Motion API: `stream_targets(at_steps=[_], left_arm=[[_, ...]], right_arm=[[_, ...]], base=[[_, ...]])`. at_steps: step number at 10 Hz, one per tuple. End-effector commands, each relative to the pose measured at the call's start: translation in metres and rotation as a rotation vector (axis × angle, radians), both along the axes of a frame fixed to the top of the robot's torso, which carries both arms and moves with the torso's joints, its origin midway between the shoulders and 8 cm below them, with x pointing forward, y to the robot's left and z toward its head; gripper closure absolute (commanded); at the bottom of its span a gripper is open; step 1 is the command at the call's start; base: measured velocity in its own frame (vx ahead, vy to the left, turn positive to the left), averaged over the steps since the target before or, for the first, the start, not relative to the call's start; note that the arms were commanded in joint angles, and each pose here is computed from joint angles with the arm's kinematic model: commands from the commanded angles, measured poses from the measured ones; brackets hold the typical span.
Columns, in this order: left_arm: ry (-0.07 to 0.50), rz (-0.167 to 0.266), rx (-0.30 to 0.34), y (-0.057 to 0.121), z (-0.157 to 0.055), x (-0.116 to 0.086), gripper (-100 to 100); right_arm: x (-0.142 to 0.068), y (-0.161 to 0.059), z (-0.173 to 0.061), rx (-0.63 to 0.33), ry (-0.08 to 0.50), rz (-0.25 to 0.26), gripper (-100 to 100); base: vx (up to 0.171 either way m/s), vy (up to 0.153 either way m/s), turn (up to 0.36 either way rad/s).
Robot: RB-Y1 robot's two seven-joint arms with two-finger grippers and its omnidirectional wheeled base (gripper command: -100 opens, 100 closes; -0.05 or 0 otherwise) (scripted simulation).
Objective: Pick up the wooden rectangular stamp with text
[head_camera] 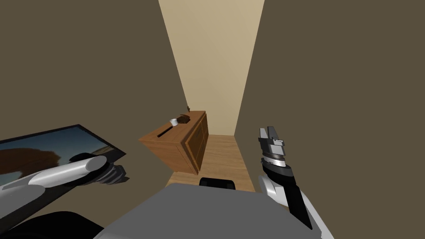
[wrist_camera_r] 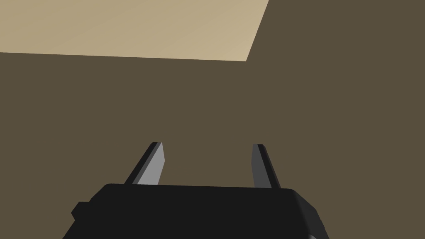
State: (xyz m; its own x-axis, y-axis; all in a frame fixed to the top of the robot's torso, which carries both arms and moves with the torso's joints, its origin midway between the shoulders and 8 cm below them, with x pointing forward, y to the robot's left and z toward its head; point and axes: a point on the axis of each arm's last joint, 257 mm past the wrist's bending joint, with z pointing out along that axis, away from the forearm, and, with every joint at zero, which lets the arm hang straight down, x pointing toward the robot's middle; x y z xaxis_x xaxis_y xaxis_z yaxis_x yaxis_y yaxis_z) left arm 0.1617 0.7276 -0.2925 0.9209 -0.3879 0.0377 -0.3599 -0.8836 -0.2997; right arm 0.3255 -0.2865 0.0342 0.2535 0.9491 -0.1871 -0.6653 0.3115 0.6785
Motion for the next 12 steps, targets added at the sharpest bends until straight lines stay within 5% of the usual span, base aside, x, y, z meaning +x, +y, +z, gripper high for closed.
stream_targets(at_steps=[1,2,4,9,12], left_arm=[[0.025,0.038,-0.019,0.004,0.01,-0.006,-100],[0.029,0.081,-0.025,0.01,0.023,-0.008,-100],[0.053,0.103,-0.042,0.01,0.026,-0.016,-100],[0.089,0.276,-0.1,0.021,0.073,-0.036,-100],[0.108,0.329,-0.137,0.017,0.085,-0.043,-100]], right_arm=[[0.0,0.0,0.0,0.0,0.0,0.0,0],[0.0,0.0,0.0,0.0,0.0,0.0,0],[0.0,0.0,0.0,0.0,0.0,0.0,0],[0.0,0.0,0.0,0.0,0.0,0.0,0],[0.0,0.0,0.0,0.0,0.0,0.0,0]], base=[[0.088,0.012,-0.044],[0.124,0.007,-0.087],[0.087,-0.004,-0.021],[0.123,0.016,-0.076],[0.143,0.031,-0.067]])
